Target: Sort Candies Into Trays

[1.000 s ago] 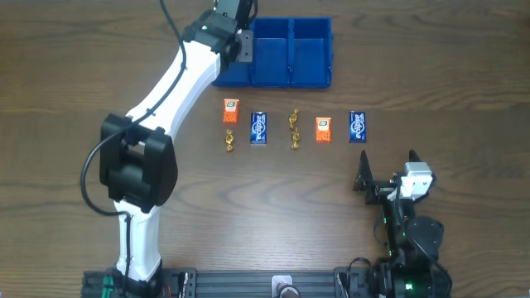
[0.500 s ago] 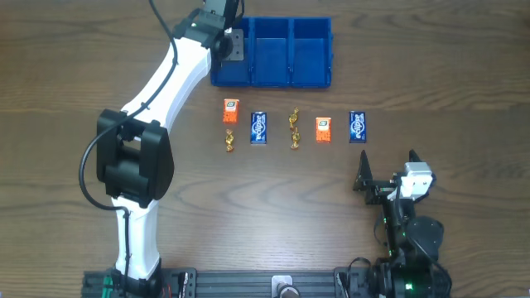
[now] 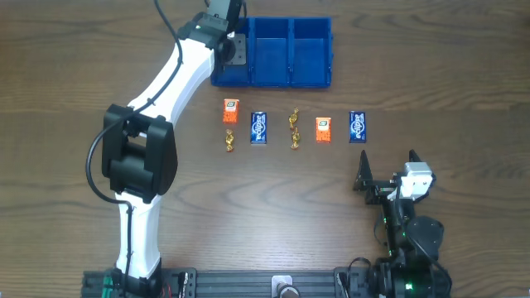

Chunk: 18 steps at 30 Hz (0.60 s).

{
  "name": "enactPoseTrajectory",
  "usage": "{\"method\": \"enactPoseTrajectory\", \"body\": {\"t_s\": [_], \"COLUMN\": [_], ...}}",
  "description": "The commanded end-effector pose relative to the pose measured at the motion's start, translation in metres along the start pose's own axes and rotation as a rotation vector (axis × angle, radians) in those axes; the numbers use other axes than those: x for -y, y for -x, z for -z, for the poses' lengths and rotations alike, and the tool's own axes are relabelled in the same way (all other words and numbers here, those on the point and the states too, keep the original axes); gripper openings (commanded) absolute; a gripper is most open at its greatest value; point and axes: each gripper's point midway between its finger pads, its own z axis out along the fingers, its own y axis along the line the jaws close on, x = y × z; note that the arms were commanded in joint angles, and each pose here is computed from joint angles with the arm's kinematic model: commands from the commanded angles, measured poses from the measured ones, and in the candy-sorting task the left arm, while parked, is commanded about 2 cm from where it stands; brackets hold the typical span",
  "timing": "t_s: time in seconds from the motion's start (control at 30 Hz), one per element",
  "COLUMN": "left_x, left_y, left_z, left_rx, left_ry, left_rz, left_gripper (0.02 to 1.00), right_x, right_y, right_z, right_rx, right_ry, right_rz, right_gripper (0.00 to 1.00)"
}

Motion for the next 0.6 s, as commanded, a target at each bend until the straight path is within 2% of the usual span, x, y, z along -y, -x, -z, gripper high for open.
{"method": "enactPoseTrajectory", "body": {"t_s": [0.03, 0.37, 0.4, 0.47, 0.6], "left_x": [0.0026, 0.0049, 0.0047, 0.0047, 0.0041], "left_y": [0.0099, 0.0119, 0.0119, 0.012, 0.0127], "left_z": [0.0011, 0.0012, 0.0012, 0.0013, 0.0019], "left_rx": [0.024, 0.031, 0.031, 0.032, 0.035], "left_ry": [-0.014, -0.026, -0.025, -0.023, -0.02], "left_rz": [0.015, 0.016, 0.016, 0.016, 0.016], "left_gripper": [0.202, 0.266, 0.299, 0.487, 0.757], "right_x": [-0.0006, -0.0006, -0.0006, -0.0006, -0.0006], "right_y": [-0.001, -0.001, -0.001, -0.001, -0.001], "right_z": [0.0001, 0.0001, 0.0001, 0.0001, 0.0001], "right_rx": [0.001, 0.001, 0.001, 0.001, 0.001], "right_ry": [0.003, 0.003, 0.003, 0.003, 0.003], "right_rz": [0.013, 0.013, 0.013, 0.013, 0.013], "right_gripper": [0.998, 0.998, 0.998, 0.998, 0.998]}}
